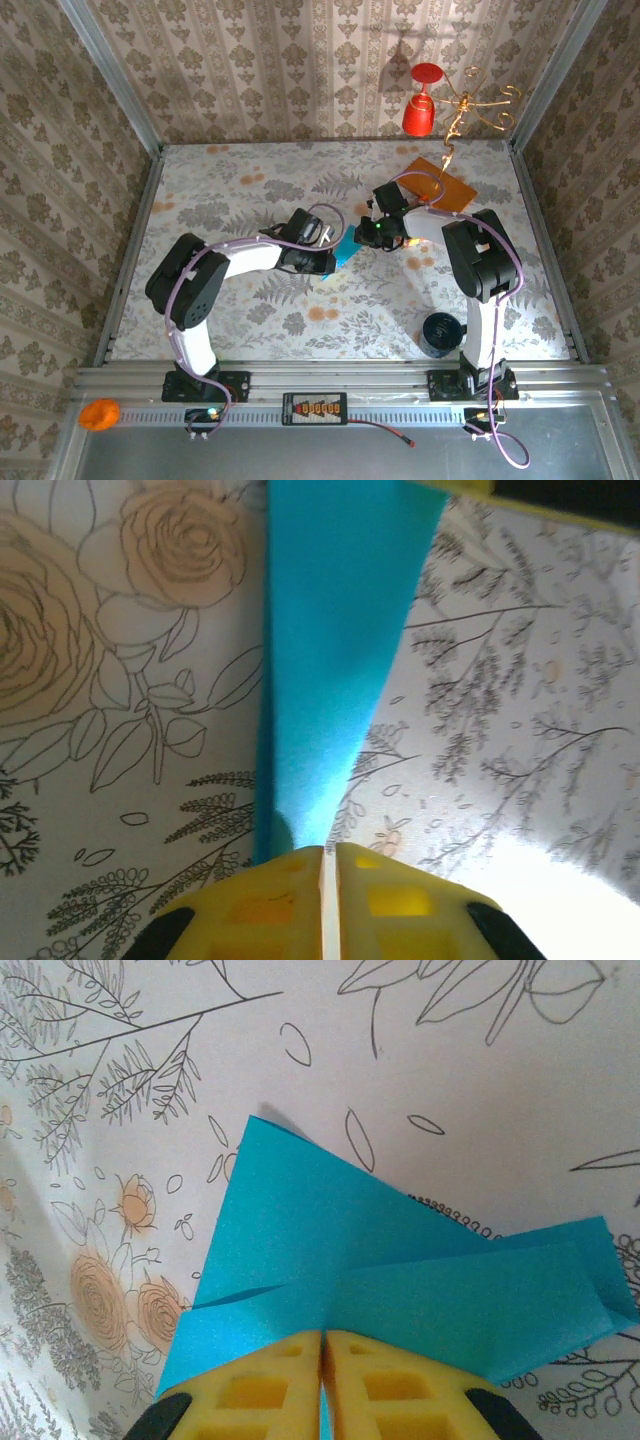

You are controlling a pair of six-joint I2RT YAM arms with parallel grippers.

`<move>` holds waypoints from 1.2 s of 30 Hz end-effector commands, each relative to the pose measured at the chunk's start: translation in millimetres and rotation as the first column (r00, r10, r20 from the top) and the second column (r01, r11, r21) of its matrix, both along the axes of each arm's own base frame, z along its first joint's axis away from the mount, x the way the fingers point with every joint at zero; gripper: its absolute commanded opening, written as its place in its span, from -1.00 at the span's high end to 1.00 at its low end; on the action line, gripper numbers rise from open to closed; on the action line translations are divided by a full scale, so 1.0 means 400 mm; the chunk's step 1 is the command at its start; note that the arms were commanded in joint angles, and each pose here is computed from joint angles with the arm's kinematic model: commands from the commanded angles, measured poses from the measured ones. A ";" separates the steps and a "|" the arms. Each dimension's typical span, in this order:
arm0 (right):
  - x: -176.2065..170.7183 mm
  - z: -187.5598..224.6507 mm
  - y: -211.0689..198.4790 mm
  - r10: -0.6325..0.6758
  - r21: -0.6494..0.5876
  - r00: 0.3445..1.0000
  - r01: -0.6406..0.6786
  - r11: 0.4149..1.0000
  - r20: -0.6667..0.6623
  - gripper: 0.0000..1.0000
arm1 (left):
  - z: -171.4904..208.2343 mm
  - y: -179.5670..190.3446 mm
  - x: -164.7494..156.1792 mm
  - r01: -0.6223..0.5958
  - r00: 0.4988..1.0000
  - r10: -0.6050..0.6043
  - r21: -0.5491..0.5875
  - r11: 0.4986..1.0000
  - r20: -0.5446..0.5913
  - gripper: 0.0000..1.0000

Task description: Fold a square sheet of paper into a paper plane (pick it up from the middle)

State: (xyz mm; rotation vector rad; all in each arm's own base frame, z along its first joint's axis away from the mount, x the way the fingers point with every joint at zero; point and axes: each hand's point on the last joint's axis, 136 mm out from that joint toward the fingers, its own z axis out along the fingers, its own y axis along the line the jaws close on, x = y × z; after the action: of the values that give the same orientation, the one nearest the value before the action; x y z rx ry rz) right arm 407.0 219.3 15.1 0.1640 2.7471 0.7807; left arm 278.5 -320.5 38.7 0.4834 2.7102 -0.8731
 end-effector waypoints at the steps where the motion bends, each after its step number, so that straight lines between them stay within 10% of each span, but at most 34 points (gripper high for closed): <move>1: -0.059 -0.052 0.011 0.049 -0.011 0.997 -0.050 0.999 -0.062 0.76 | 0.076 -0.022 0.030 -0.023 0.999 0.025 -0.057 0.998 0.040 0.74; 36: 0.007 0.036 -0.004 0.043 -0.079 0.998 -0.039 0.996 0.049 0.74 | -0.106 0.030 -0.009 -0.083 0.984 0.094 0.079 0.993 -0.150 0.82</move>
State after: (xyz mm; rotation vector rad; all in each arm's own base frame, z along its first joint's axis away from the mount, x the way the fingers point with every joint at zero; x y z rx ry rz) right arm 406.9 228.1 29.7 0.0677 2.7240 0.7507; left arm 294.3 -330.3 22.0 0.3753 2.7542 -0.9069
